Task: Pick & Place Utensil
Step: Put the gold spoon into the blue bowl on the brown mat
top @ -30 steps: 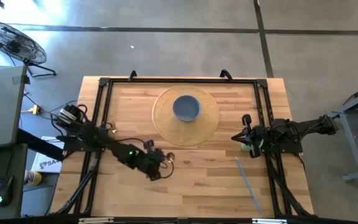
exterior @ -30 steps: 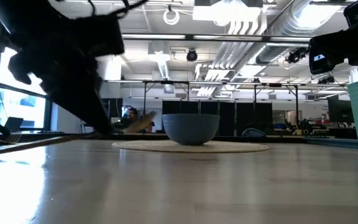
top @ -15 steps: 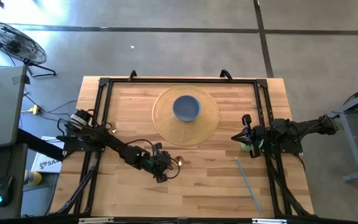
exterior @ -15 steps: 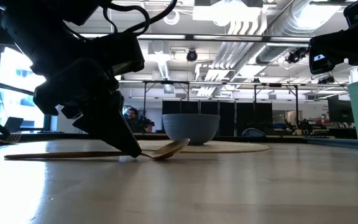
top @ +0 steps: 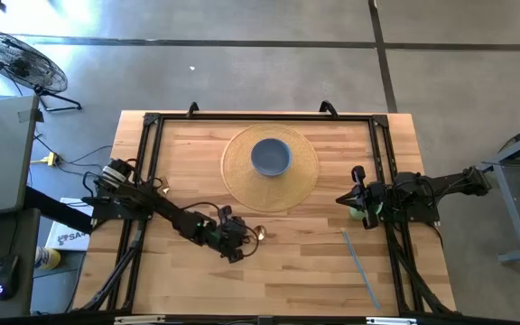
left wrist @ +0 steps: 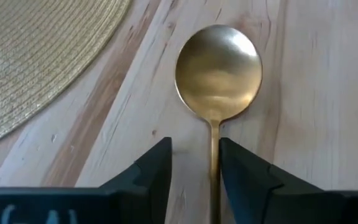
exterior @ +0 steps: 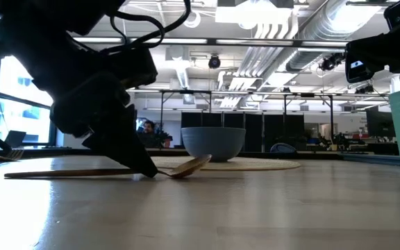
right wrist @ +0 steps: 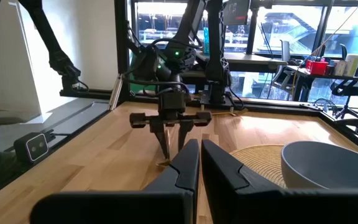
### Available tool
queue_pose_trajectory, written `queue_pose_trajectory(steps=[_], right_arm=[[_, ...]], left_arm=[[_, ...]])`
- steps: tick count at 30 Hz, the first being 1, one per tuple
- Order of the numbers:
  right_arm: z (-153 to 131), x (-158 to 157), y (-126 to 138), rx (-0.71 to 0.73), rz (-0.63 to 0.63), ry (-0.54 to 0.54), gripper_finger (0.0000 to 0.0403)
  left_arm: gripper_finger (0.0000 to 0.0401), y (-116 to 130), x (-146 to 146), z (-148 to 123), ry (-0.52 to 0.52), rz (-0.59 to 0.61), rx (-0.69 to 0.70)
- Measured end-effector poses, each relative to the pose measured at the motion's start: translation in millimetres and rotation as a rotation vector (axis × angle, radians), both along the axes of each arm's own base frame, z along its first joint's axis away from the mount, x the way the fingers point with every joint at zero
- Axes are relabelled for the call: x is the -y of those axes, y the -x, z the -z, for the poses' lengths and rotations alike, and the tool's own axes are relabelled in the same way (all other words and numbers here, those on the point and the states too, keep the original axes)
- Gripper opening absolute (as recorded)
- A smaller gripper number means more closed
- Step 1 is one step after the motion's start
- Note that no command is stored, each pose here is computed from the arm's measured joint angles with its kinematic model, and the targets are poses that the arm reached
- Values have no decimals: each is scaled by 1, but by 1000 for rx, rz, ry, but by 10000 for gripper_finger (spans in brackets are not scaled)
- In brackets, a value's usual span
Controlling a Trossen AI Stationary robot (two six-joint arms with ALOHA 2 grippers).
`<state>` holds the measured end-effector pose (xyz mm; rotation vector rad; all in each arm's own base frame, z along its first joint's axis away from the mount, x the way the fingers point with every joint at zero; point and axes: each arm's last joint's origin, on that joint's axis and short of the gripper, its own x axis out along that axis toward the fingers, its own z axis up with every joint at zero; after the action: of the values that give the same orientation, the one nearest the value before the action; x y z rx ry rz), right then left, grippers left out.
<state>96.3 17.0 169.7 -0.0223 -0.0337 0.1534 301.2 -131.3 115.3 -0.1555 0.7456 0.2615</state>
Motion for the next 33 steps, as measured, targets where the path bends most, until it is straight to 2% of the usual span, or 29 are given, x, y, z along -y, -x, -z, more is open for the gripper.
queue_pose_trajectory(steps=[7,15,28,33], right_arm=[[0,0,0,0,0,0,12],[0,0,0,0,0,0,12],[0,0,0,0,0,0,12],[0,0,0,0,0,0,12]], left_arm=[[101,10,1,8,32,-1,114],[75,21,-1,16,8,-4,159],[73,12,3,43,-7,-29,222],[46,12,2,43,-11,-24,213]])
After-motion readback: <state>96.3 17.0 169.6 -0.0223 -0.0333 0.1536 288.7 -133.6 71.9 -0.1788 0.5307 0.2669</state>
